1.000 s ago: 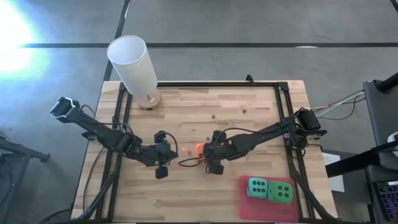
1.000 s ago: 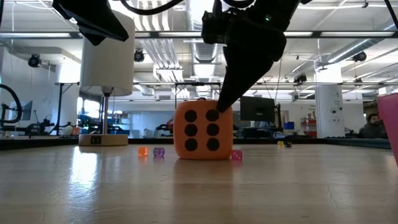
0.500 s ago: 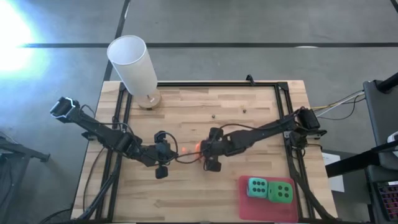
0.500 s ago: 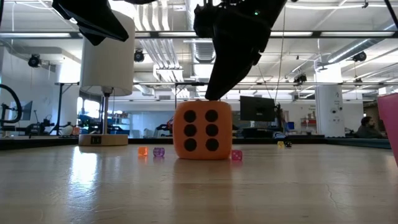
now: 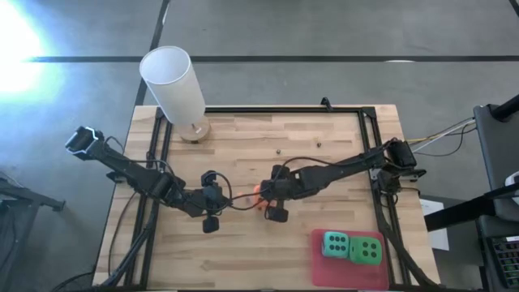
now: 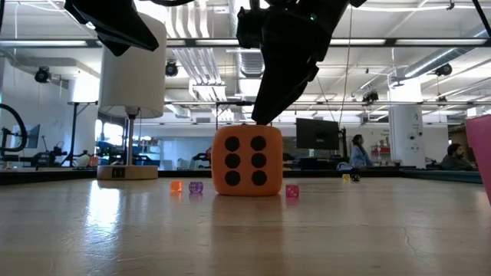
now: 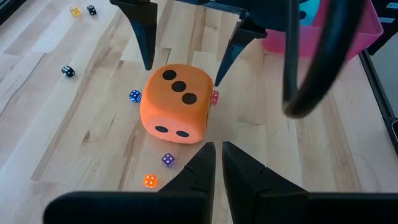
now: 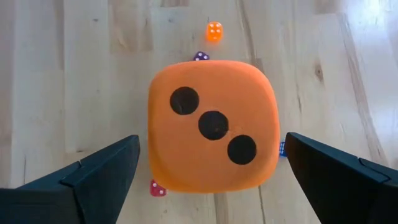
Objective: Pick & Place Dice
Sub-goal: Put the large orange die into the bin
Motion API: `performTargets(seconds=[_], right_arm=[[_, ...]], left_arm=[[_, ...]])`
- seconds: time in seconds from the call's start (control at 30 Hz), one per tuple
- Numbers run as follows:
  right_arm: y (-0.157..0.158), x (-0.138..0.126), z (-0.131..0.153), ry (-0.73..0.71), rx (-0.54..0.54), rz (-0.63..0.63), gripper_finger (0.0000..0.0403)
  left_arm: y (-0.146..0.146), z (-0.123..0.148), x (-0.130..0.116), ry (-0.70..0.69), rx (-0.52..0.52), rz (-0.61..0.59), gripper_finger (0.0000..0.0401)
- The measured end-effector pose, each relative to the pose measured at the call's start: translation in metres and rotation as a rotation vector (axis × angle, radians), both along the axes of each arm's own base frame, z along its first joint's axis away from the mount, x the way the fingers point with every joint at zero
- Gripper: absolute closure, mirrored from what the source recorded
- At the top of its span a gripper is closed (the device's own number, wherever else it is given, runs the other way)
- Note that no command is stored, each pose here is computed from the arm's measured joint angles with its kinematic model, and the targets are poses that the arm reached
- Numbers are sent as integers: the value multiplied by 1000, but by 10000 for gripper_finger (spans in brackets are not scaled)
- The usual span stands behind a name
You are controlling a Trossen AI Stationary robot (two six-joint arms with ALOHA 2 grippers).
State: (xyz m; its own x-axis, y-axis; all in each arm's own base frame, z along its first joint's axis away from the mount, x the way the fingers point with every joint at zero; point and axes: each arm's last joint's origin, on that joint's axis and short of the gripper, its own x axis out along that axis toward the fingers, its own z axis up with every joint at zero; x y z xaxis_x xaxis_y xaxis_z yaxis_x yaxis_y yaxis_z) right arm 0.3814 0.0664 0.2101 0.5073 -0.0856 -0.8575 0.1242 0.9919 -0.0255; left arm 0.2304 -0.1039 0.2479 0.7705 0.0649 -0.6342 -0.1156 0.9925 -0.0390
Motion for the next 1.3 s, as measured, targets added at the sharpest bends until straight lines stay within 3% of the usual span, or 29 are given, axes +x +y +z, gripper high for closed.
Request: performTargets(seconds=[0.6, 0.9, 1.3], right_arm=[[-5, 11, -6, -49, 15, 22, 7], [-5, 17, -21, -8, -5, 21, 7], [-6, 8, 0, -30, 11, 29, 7]], left_arm=[[0, 0, 0, 0, -1, 0, 365], [0, 0, 0, 2, 0, 0, 365], [0, -1, 0, 7, 2, 0, 365]])
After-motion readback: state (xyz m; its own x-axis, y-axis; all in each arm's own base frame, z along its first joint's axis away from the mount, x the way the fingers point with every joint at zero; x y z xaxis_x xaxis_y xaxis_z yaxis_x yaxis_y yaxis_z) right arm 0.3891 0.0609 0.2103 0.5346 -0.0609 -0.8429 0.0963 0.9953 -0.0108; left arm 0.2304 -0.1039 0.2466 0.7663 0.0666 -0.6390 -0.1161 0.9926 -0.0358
